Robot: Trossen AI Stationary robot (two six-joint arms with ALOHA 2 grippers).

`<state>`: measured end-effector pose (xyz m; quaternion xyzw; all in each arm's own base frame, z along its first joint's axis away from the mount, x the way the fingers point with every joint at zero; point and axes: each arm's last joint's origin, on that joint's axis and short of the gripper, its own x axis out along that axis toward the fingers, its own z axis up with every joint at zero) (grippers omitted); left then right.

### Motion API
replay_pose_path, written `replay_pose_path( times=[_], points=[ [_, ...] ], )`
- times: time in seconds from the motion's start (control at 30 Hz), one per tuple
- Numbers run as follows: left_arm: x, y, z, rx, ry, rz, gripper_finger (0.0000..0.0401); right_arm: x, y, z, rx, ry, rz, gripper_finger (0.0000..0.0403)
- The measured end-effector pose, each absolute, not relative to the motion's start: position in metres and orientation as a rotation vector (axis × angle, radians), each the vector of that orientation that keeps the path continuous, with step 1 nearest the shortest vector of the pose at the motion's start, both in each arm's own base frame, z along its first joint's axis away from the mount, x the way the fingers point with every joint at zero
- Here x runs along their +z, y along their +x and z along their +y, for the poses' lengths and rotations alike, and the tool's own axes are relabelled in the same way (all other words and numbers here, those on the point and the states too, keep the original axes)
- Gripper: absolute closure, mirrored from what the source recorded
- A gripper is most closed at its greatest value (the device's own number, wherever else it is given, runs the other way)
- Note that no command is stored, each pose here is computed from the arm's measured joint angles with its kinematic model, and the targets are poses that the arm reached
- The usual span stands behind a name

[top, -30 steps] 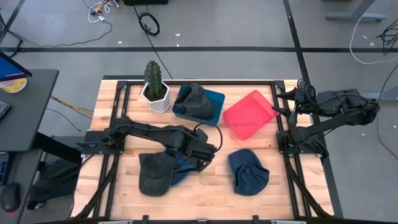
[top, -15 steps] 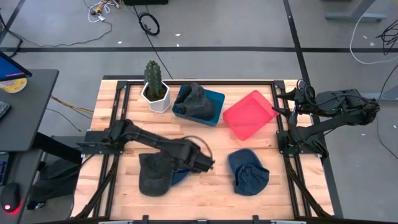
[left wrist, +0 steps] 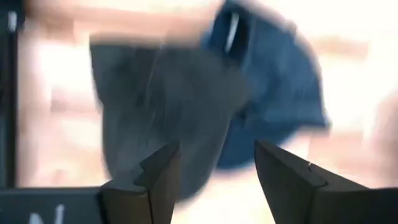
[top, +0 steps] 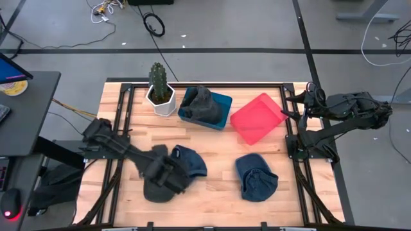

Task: Pick & Place hat
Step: Put the black cap into the blue bin

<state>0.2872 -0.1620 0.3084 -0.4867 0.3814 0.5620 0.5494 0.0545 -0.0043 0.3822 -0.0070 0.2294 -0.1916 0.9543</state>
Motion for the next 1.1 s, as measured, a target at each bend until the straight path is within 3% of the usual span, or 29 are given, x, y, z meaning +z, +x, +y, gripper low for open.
replay_pose_path(
  times=[0.23, 0.47, 0.57, 0.7, 0.93, 1.1],
  points=[
    [0.296, 0.301, -0.135, 1.333, -1.006, 0.687, 0.0193, 0.383, 0.055, -0.004, -0.395, 0.012, 0.456, 0.0140],
    [0.294, 0.313, -0.095, 1.451, -1.041, 0.810, 0.0193, 0.383, 0.055, -0.004, -0.396, 0.023, 0.450, 0.0140],
    [0.292, 0.322, -0.076, 1.407, -1.090, 0.937, 0.0193, 0.383, 0.055, -0.004, -0.396, 0.025, 0.446, 0.0140],
    [0.291, 0.335, -0.058, 1.128, -0.936, 1.128, 0.0193, 0.383, 0.055, -0.004, -0.396, 0.025, 0.446, 0.0140],
    [0.291, 0.352, -0.044, 0.364, -0.188, 1.350, 0.0193, 0.383, 0.055, -0.004, -0.396, 0.024, 0.447, 0.0140],
    [0.290, 0.350, -0.053, -0.099, 0.117, 1.423, 0.0193, 0.383, 0.055, -0.004, -0.400, 0.040, 0.444, 0.0140]
  ],
)
